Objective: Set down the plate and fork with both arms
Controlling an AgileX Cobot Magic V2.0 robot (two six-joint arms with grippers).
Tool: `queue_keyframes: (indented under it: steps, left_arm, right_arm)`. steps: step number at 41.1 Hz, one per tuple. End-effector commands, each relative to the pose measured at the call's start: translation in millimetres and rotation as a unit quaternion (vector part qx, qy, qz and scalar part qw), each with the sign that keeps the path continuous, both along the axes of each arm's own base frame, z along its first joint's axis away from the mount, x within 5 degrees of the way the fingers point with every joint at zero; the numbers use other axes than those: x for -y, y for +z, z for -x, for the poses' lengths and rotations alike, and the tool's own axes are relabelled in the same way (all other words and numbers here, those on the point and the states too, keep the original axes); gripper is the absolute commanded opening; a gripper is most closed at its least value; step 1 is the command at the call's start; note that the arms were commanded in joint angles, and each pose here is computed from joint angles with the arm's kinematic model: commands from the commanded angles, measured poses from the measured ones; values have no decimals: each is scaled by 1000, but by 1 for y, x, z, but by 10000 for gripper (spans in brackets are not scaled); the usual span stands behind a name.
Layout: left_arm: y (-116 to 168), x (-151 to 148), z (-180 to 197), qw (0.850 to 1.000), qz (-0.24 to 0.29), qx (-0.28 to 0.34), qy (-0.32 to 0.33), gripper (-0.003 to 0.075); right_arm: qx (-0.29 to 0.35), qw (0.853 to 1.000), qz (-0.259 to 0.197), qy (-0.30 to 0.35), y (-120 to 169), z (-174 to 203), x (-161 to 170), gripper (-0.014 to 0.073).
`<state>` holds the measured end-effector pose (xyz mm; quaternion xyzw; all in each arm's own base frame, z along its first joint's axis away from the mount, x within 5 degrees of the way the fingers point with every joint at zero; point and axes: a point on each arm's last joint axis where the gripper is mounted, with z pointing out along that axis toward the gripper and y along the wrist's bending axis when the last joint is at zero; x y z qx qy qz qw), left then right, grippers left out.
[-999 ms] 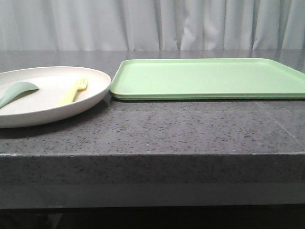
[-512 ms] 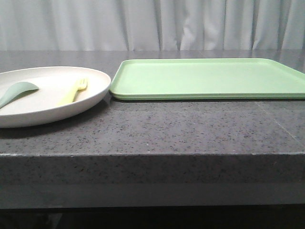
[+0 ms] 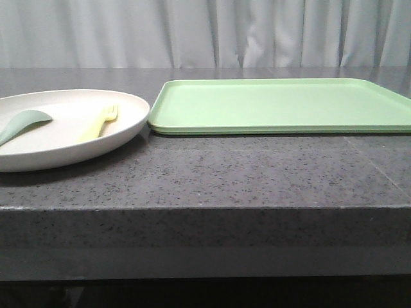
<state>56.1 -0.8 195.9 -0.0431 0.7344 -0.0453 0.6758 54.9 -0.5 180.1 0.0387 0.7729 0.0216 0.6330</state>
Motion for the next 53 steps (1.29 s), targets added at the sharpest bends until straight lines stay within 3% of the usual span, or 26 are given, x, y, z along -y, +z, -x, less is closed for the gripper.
queue_keyframes:
  steps: [1,8,15,22,27,34,38,44,53]
  left_arm:
    - [8,0,1,999,0,53,2,-18]
    - [9,0,1,998,0,56,2,-18]
    - [13,-1,2,997,1,81,3,-18]
    - [26,-1,3,988,2,153,7,-18]
    - [37,-2,7,978,2,208,10,-18]
    - [61,-2,11,975,2,220,9,-18]
    - [85,-1,13,978,2,208,7,-18]
    - [120,-1,0,988,-1,153,4,-18]
    - [154,-1,-41,997,-16,76,3,-18]
  right_arm:
    - [54,998,10,-5,10,0,1,-67]
    - [59,998,11,-5,11,0,1,-67]
    - [115,993,7,-7,21,0,1,-67]
    - [142,990,7,-8,26,0,1,-67]
    - [183,983,7,-9,34,1,1,-67]
    - [255,967,5,-10,58,7,2,-67]
    - [235,972,4,-8,82,12,1,-67]
    - [142,990,2,-4,120,11,0,-67]
    - [71,997,0,-3,167,-24,1,-67]
